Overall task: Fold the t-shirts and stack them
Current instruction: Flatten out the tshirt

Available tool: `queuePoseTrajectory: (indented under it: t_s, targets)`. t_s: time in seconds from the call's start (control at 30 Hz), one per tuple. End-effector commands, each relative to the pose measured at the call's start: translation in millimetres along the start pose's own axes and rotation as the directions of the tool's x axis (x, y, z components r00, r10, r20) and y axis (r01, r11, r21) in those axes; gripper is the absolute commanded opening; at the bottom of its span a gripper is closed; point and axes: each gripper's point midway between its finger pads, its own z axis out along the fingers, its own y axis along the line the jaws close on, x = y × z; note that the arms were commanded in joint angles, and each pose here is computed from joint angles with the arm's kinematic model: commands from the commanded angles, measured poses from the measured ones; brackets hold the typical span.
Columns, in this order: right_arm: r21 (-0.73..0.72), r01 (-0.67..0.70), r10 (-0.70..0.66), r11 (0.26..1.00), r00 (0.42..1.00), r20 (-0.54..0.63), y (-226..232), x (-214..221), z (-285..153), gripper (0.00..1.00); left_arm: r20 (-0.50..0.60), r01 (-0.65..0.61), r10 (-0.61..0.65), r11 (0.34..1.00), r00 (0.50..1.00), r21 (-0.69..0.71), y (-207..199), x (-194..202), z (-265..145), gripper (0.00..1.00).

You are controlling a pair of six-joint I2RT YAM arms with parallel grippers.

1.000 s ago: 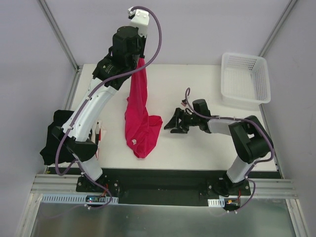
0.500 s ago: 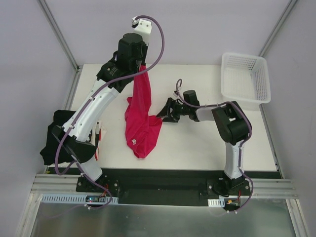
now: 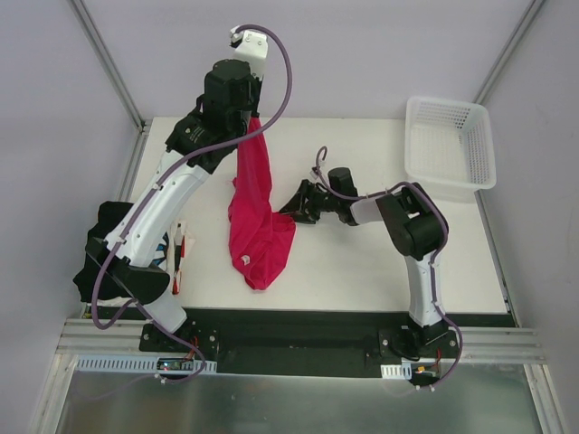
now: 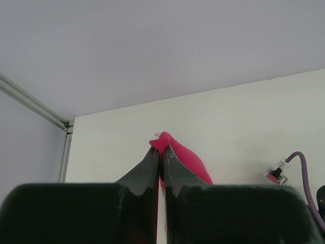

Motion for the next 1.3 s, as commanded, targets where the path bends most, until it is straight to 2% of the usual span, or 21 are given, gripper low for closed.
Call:
queuePoseTrajectory:
  t_s: [0.0, 0.17, 0.27, 0.3, 0.43, 0.5, 0.6, 0.7, 0.8, 0.93, 1.03, 1.13, 1.17, 1.23, 1.27]
  targets:
    - [-0.008, -0.023, 0.023, 1.0, 1.0, -0.013, -7, 17, 1, 0.6, 0.065, 0.019, -0.016, 0.999, 0.998, -0.041, 17, -20, -14, 0.0]
    - [0.013, -0.031, 0.032, 0.999, 0.999, -0.02, -18, 32, -11, 0.59, 0.068, 0.011, -0.007, 0.998, 0.998, -0.056, 20, -17, -16, 0.0]
    - [0.016, -0.036, 0.037, 0.999, 0.999, -0.008, -24, 32, -16, 0.52, 0.077, 0.015, -0.011, 0.998, 0.997, -0.057, 22, -17, -19, 0.0]
    - [0.017, -0.039, 0.039, 0.999, 0.999, -0.007, -26, 32, -17, 0.46, 0.076, 0.014, -0.01, 0.998, 0.997, -0.055, 21, -16, -18, 0.0]
    - [0.011, -0.043, 0.043, 0.999, 0.999, 0.007, -27, 27, -21, 0.35, 0.078, 0.009, -0.004, 0.998, 0.997, -0.065, 24, -16, -19, 0.0]
    - [0.002, -0.04, 0.04, 0.999, 0.999, 0.019, -24, 24, -25, 0.22, 0.076, 0.005, 0.0, 0.998, 0.997, -0.068, 24, -15, -18, 0.0]
    - [-0.006, -0.042, 0.043, 0.999, 0.999, 0.032, -23, 22, -32, 0.1, 0.067, -0.004, 0.01, 0.997, 0.998, -0.08, 26, -11, -18, 0.0]
    - [-0.031, -0.038, 0.04, 0.999, 0.997, 0.064, -15, 15, -44, 0.01, 0.057, -0.005, 0.011, 0.996, 0.998, -0.091, 28, -3, -16, 0.0]
    - [-0.042, -0.046, 0.05, 0.998, 0.994, 0.092, -12, 10, -58, 0.01, 0.034, -0.002, 0.006, 0.995, 0.999, -0.101, 30, 11, -11, 0.0]
    - [-0.056, -0.022, 0.034, 0.998, 0.976, 0.215, 6, -13, -102, 0.01, 0.02, -0.007, 0.01, 0.991, 1.0, -0.134, 31, 31, 0, 0.0]
    - [-0.043, -0.024, 0.037, 0.999, 0.941, 0.336, 1, -36, -145, 0.01, -0.023, -0.024, 0.021, 0.987, 1.0, -0.159, 30, 53, 11, 0.0]
    - [-0.03, -0.01, 0.023, 1.0, 0.882, 0.471, 6, -56, -194, 0.01, -0.057, -0.025, 0.015, 0.985, 0.998, -0.168, 27, 70, 20, 0.0]
    - [-0.022, 0.02, -0.005, 1.0, 0.842, 0.539, 15, -66, -220, 0.01, -0.066, -0.024, 0.013, 0.986, 0.998, -0.167, 26, 75, 23, 0.0]
    - [0.018, 0.009, -0.018, 1.0, 0.801, 0.598, 11, -64, -237, 0.01, -0.087, -0.016, 0.001, 0.986, 0.996, -0.167, 25, 88, 27, 0.0]
    - [0.04, 0.037, -0.054, 0.998, 0.762, 0.645, 19, -69, -256, 0.01, -0.094, -0.014, -0.002, 0.986, 0.996, -0.165, 24, 93, 28, 0.0]
